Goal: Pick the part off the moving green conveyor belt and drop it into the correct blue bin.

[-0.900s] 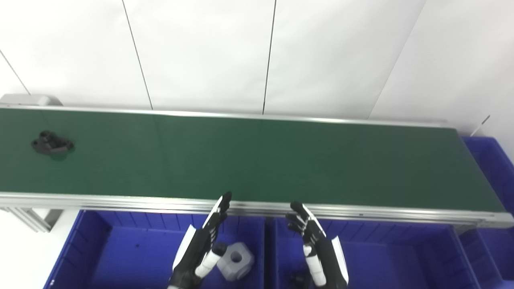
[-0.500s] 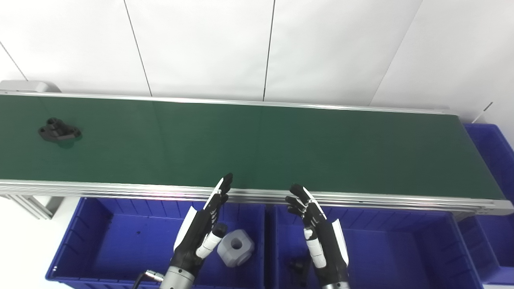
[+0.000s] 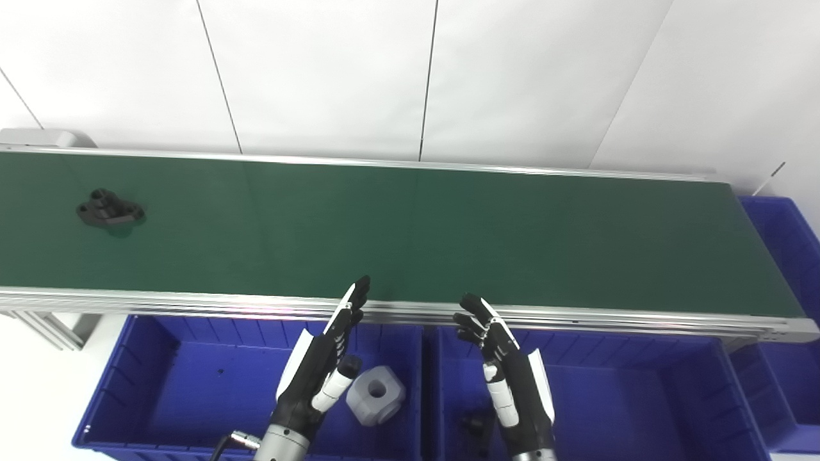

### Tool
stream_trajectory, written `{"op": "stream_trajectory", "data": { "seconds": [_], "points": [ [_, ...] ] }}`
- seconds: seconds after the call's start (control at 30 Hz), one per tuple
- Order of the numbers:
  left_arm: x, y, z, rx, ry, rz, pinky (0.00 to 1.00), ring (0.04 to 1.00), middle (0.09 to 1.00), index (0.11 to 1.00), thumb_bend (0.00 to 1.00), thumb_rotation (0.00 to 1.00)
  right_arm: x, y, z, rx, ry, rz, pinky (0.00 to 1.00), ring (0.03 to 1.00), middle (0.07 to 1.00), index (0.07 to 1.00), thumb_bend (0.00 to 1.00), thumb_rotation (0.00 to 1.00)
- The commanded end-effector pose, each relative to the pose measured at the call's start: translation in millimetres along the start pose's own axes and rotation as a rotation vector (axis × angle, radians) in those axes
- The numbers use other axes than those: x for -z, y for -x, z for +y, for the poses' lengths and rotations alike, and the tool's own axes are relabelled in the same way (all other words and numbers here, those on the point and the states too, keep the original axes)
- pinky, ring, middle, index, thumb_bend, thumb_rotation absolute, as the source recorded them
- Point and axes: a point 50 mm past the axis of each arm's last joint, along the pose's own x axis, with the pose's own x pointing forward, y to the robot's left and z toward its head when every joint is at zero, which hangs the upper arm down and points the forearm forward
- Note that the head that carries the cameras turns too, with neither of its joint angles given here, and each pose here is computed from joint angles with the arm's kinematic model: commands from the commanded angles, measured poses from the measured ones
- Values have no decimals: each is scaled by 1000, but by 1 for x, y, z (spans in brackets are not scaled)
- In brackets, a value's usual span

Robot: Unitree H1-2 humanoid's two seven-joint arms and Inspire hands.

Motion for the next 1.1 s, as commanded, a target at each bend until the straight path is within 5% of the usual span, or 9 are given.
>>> {"op": "stream_trajectory", "data": {
  "seconds": [0.0,1.07],
  "points": [
    [-12,-5,1,-2,3,-60,990,1000,1000,982,854,991,-9,-6,2,-1,-11,-36,785,834,888,882,794,995],
    [1,-5,-5,-16,4,-39,980,1000,1000,979,860,1000,0,-6,-5,45,8,-24,853,875,922,893,790,1000]
  ]
}}
